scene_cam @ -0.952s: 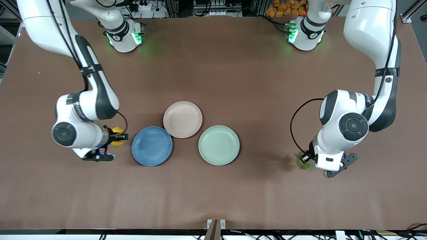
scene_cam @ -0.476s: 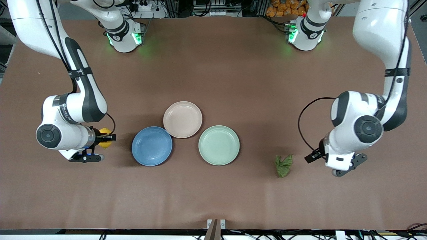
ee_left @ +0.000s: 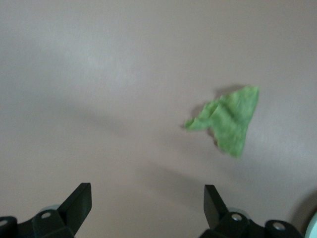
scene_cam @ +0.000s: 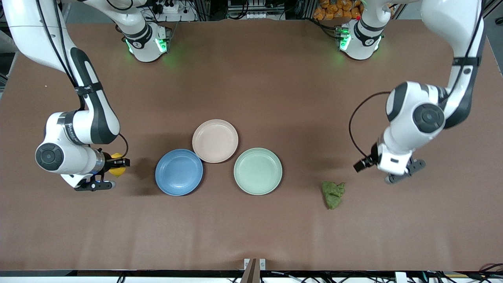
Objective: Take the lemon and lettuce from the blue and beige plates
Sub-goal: 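Raise the left gripper while the right gripper sets the lemon down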
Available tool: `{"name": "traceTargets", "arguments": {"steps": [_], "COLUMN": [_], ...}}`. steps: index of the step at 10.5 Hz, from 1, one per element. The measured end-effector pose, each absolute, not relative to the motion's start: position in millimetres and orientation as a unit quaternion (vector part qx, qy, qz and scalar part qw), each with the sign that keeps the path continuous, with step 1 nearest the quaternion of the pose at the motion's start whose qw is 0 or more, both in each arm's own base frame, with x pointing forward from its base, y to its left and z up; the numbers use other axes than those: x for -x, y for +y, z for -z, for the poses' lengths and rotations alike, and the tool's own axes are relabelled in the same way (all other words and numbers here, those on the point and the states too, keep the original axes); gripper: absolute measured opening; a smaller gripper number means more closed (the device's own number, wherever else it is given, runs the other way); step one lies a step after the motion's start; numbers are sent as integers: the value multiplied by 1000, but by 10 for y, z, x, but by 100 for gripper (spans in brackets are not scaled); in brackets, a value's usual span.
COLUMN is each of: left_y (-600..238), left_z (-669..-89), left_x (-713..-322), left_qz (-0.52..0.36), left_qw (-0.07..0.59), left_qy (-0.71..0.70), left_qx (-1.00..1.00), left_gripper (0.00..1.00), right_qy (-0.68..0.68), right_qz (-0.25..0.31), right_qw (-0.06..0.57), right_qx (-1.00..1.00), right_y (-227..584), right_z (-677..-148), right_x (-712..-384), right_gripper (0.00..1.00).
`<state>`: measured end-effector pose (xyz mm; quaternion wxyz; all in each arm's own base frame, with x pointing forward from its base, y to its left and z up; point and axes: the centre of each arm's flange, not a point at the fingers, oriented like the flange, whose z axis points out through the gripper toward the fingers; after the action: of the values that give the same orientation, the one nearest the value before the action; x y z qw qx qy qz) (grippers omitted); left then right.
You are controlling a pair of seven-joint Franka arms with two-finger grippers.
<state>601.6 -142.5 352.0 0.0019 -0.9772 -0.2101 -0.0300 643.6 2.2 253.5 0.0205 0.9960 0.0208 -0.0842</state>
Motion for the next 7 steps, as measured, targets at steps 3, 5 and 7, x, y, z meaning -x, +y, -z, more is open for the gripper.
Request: {"name": "traceTargets", "arguments": {"steps": [3,5,7], "left_y": [-1525,-1549,-1519], "left_z": [-3730,-3872,-4053], "left_x": [-5699,-5612,-5633], "left_qz": [40,51,72], "left_qw": [5,5,2], "left_qy": [-193,-163,-115], "left_qx": [980,985,991], "left_gripper": [100,100,100], "right_qy": [17,14,11], "right_qz": [43,29,9], "right_qw": [17,15,13], "right_qx": [-999,-999,-1000], "right_y": [-60,-106,-175], "right_z": [-2291,-2141,-2048], "right_x": [-6273,-6142,-6069], "right_gripper": [62,62,62]}}
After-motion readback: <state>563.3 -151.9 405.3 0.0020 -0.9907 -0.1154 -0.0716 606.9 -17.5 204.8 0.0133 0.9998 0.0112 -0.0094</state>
